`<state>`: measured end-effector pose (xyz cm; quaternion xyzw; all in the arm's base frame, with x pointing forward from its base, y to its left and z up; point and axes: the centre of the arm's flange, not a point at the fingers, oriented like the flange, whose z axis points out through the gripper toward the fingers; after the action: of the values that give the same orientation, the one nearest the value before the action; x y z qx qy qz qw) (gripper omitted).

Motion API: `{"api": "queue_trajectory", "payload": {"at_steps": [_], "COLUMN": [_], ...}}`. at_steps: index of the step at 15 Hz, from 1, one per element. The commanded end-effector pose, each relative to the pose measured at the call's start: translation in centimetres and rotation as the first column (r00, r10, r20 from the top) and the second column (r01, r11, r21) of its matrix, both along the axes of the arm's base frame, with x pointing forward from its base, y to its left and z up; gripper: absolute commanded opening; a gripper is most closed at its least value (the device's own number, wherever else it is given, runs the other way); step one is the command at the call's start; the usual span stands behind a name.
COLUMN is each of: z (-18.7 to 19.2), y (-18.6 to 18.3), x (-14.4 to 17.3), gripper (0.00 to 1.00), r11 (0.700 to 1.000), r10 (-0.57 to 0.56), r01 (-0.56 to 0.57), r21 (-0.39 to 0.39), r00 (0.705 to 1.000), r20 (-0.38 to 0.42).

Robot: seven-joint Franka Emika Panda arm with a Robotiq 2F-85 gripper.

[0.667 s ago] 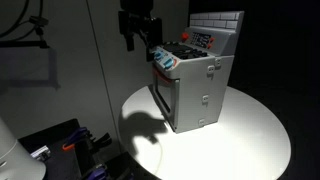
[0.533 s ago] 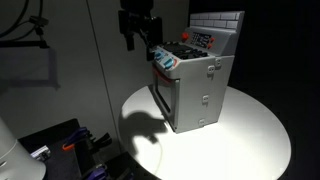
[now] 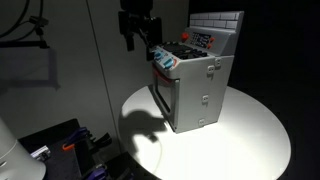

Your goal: Push the top orange button on the right side of the stove

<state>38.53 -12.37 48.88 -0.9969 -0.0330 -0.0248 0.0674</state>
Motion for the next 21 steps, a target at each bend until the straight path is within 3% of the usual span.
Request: {"api": "queue_trajectory", "payload": {"at_steps": [1, 13, 21], "z": [0.8, 3.4, 4.1], "y": [0.5, 2.4, 2.9], "x": [1.8, 10.0, 16.3], "gripper": [1.0, 1.0, 1.0], "r11": [1.0, 0.989, 0.955], "r10": [-0.014, -0.109, -0.253], "r01": [0.014, 0.118, 0.269], "r21": [-0.015, -0.084, -0.123], "r00": [1.0, 0.989, 0.958], "r20": [0.025, 0.098, 0.135]}}
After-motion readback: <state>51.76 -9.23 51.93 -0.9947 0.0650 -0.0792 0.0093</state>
